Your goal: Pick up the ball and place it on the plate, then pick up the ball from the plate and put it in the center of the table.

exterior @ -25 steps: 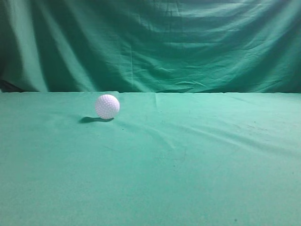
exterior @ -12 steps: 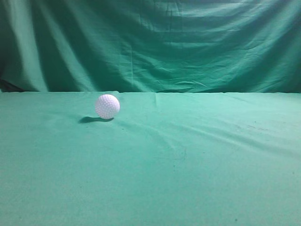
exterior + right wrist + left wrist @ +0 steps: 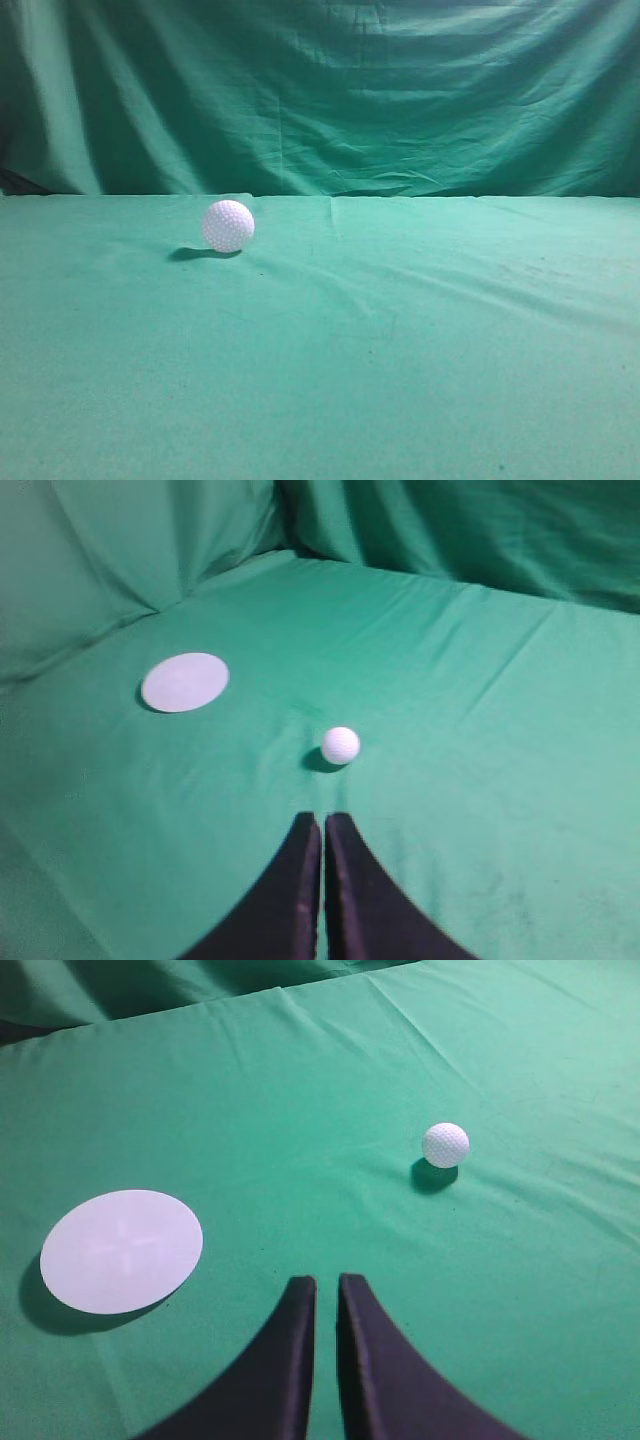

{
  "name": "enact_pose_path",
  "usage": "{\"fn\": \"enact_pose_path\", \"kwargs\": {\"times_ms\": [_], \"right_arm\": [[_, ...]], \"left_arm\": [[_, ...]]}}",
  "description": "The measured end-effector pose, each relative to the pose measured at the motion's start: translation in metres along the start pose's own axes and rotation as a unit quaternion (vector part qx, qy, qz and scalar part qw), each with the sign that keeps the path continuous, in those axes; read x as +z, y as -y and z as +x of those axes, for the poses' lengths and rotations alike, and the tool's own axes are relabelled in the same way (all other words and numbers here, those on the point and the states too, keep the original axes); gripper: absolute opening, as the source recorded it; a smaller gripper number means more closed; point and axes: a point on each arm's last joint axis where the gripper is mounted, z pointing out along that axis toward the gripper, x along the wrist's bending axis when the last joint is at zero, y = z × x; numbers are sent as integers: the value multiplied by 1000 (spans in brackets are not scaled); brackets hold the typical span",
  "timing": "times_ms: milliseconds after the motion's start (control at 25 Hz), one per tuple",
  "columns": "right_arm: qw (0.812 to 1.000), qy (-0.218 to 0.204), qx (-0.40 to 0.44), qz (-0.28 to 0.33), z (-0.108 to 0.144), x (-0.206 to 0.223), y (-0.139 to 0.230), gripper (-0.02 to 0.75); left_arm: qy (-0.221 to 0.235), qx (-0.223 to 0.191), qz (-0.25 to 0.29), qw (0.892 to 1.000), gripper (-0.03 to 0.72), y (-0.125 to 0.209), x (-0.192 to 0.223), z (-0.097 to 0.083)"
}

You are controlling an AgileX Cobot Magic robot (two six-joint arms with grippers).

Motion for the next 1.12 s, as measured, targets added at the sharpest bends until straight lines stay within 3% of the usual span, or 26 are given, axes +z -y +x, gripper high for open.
{"fn": "enact_pose_path", "kwargs": {"times_ms": [400,760,1120], "right_arm": [[994,97,-27,-31,-19,2,14,0],[969,224,41,-98,-40,1,80,0],[948,289,74,-112,-47,5,135,0]], "left_arm": [[0,0,0,1000,51,0,0,0],[0,0,0,1000,51,0,0,0],[0,0,0,1000,51,0,0,0]]}}
